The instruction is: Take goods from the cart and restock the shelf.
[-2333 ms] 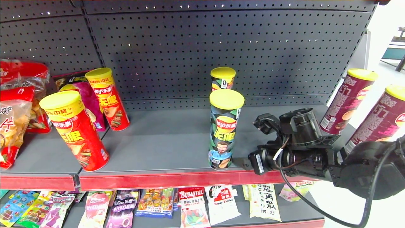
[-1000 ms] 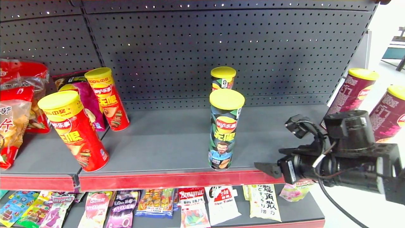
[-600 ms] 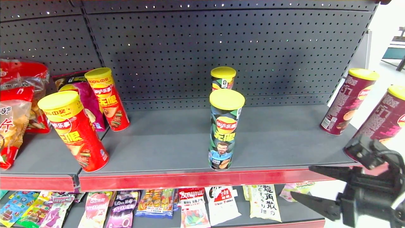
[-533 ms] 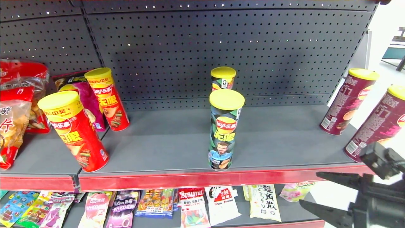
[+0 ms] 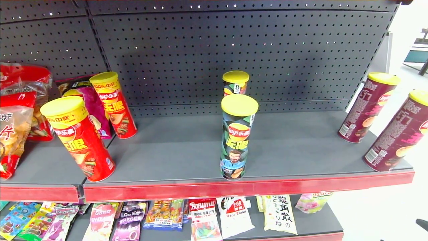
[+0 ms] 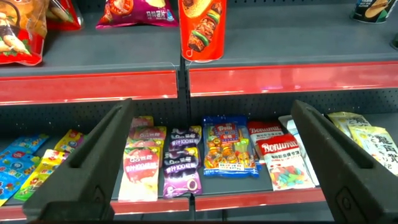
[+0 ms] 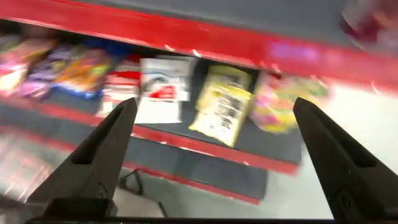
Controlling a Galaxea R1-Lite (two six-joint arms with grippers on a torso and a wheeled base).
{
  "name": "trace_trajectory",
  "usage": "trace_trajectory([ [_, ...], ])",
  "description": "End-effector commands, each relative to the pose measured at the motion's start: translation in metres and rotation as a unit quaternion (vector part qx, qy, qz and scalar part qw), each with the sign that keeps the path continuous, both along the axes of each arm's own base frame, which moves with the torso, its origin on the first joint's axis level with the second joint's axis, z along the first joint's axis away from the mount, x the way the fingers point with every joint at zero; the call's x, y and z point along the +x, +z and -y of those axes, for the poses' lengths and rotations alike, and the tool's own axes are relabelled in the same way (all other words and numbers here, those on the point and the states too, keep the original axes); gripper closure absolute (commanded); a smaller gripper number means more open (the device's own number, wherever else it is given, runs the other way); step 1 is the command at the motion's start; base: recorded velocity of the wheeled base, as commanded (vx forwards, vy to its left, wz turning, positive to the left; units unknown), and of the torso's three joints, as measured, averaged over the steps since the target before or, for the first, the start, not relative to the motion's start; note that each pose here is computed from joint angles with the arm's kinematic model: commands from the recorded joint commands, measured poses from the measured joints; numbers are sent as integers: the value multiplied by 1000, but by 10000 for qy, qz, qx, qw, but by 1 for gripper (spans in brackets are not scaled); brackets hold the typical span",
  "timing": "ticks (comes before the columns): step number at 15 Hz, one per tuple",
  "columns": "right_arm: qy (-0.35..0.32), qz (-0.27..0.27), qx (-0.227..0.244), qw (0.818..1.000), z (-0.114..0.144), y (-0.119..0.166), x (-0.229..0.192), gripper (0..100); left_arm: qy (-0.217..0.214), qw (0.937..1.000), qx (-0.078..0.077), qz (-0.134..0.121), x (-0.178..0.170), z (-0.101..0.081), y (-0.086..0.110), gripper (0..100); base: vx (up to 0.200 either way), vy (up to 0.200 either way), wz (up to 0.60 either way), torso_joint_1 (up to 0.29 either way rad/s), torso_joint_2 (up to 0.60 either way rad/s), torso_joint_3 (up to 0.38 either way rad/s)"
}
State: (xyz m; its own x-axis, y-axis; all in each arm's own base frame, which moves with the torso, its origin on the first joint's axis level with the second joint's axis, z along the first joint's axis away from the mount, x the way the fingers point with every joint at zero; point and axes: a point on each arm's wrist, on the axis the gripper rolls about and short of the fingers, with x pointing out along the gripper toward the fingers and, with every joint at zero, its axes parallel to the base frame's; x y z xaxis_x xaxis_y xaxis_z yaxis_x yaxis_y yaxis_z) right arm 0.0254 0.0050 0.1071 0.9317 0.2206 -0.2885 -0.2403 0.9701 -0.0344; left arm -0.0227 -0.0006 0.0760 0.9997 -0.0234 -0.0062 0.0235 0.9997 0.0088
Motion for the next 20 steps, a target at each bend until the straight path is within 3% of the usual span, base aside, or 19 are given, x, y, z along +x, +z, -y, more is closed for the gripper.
trace_trajectory([
  [1, -301, 370, 86, 9988, 0, -23, -29, 0, 2, 10000, 1, -7, 0, 0, 0, 0, 0, 0, 0, 0, 0, 0],
  [3, 17, 607, 125, 9981, 0, -22, -36, 0, 2, 10000, 1, -7, 0, 0, 0, 0, 0, 0, 0, 0, 0, 0],
  [6, -12, 1341, 533, 9895, 0, -25, -50, 0, 2, 10000, 1, -7, 0, 0, 0, 0, 0, 0, 0, 0, 0, 0],
  [9, -599, 1575, 500, 9844, 3, -25, -49, 0, 2, 10000, 1, -7, 0, 0, 0, 0, 0, 0, 0, 0, 0, 0],
  [11, -634, 1609, 359, 9843, 3, -26, -49, 0, 2, 10000, 1, -7, 0, 0, 0, 0, 0, 0, 0, 0, 0, 0],
  [12, -849, 1574, 41, 9839, 4, -29, -48, 0, 2, 10000, 1, -7, 0, 0, 0, 0, 0, 0, 0, 0, 0, 0],
  [14, -1161, 1431, 317, 9824, 5, -31, -48, 0, 2, 10000, 1, -7, 0, 0, 0, 0, 0, 0, 0, 0, 0, 0],
  [20, -1171, 1422, 330, 9823, 5, -32, -48, 0, 2, 10000, 1, -7, 0, 0, 0, 0, 0, 0, 0, 0, 0, 0],
])
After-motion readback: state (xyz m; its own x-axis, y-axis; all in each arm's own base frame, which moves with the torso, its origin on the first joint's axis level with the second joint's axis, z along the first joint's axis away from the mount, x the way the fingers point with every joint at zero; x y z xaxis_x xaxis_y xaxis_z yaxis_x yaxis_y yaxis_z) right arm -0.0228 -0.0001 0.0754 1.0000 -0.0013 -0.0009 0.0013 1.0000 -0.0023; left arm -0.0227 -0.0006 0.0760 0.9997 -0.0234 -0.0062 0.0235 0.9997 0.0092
